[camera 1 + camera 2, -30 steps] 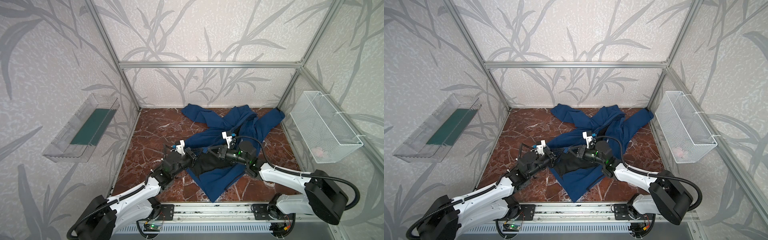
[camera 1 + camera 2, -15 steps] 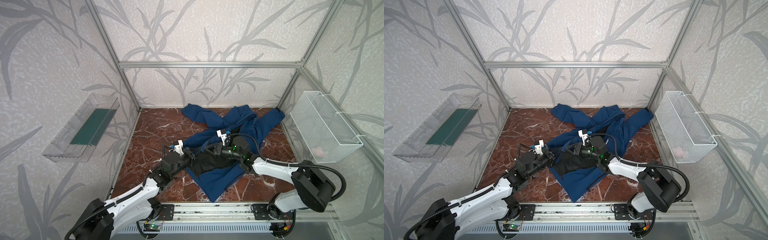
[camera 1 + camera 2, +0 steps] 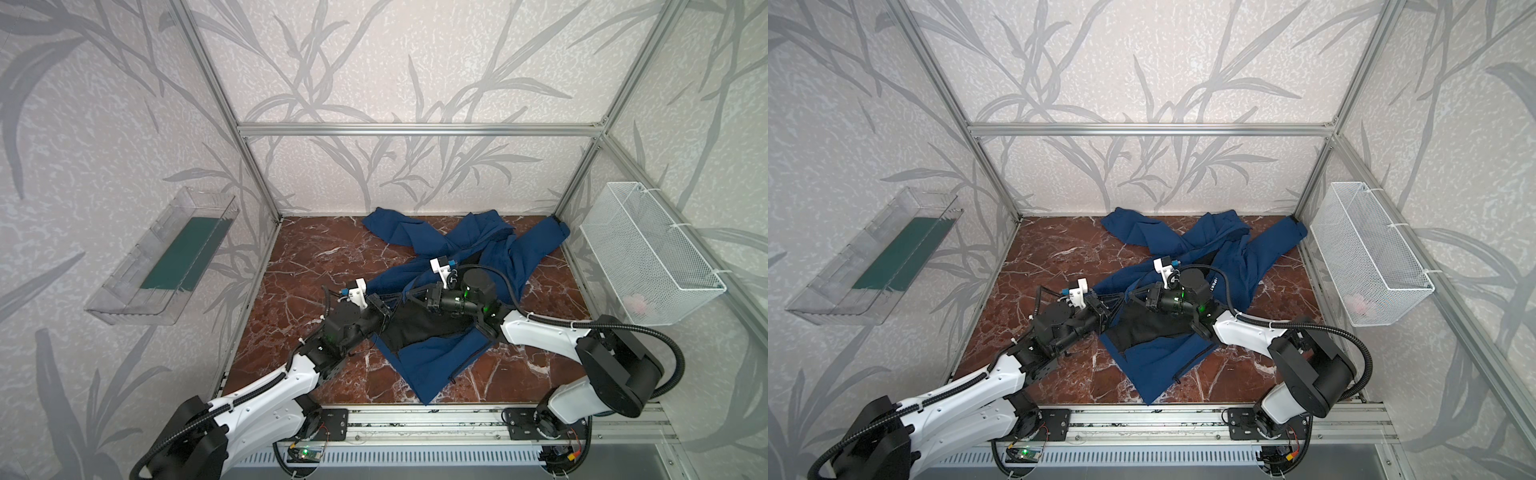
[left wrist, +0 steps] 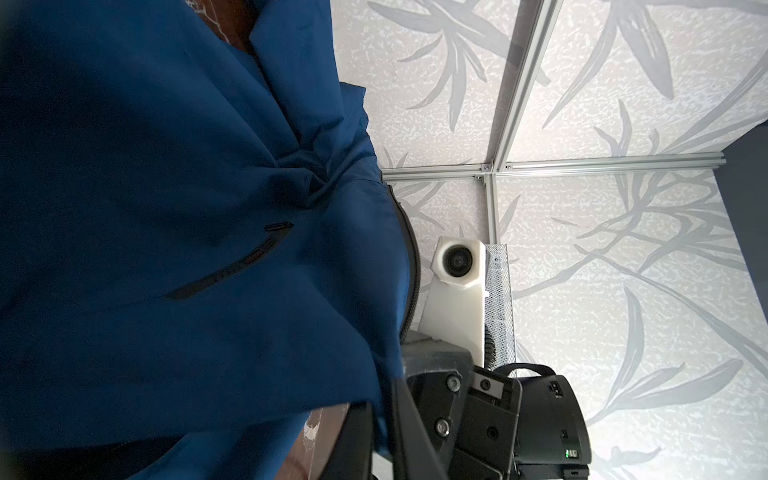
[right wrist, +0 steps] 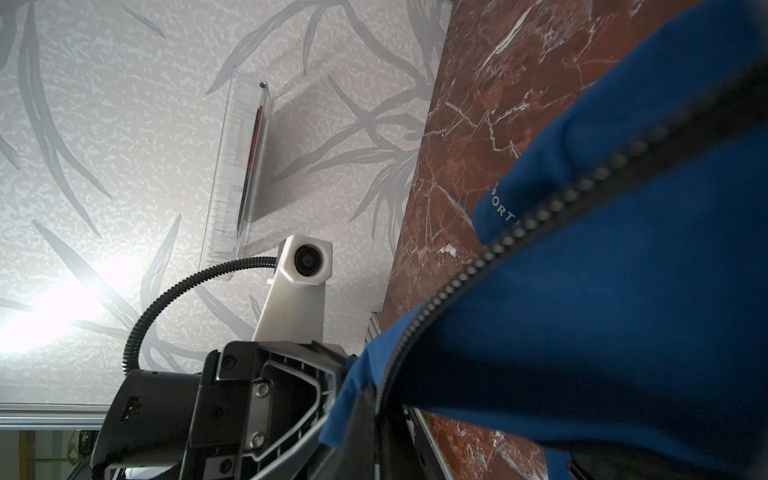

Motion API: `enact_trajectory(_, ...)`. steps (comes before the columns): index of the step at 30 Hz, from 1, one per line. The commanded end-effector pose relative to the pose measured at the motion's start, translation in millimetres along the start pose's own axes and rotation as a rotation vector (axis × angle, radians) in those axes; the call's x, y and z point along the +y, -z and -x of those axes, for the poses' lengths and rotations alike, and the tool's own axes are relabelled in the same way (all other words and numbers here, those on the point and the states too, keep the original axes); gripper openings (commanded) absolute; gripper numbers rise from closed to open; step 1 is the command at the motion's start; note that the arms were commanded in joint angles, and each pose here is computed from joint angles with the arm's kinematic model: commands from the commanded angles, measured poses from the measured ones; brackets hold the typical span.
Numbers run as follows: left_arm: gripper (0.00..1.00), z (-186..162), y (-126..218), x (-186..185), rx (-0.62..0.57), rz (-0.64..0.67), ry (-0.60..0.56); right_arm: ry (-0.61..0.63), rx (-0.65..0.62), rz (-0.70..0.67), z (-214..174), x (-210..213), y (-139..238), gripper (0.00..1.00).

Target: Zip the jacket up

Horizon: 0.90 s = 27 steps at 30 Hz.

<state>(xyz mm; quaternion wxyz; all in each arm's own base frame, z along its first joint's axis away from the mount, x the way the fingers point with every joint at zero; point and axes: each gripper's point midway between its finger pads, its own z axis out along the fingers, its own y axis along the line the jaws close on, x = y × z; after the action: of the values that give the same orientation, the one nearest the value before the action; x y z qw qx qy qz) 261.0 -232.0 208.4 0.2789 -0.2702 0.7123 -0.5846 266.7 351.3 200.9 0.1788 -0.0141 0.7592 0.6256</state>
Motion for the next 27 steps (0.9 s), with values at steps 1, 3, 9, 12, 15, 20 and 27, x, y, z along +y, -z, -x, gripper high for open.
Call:
enact_trajectory(1,0.16,2,-1,-28,-0.006,-0.074,-0.014,0.002,0.036,0.018,-4,4,-3,0.00)
enact_trajectory(3,0.18,2,-1,-28,-0.004,-0.071,-0.014,-0.001,0.038,0.023,-4,5,-4,0.00)
enact_trajectory(9,0.29,1,-3,-28,0.005,-0.071,-0.015,-0.003,0.064,0.006,-6,5,-6,0.00)
enact_trajectory(12,0.32,0,-3,-26,0.006,-0.066,-0.014,-0.008,0.087,-0.015,-8,3,-7,0.00)
enact_trajectory(15,0.32,0,-3,-25,0.009,-0.061,-0.018,-0.013,0.110,-0.034,-11,1,-8,0.00)
enact_trajectory(20,0.31,-2,-4,-23,0.017,-0.054,-0.019,-0.018,0.146,-0.054,-14,-1,-11,0.00)
enact_trajectory(27,0.29,-3,-4,-21,0.022,-0.041,-0.027,-0.022,0.188,-0.075,-17,-1,-13,0.00)
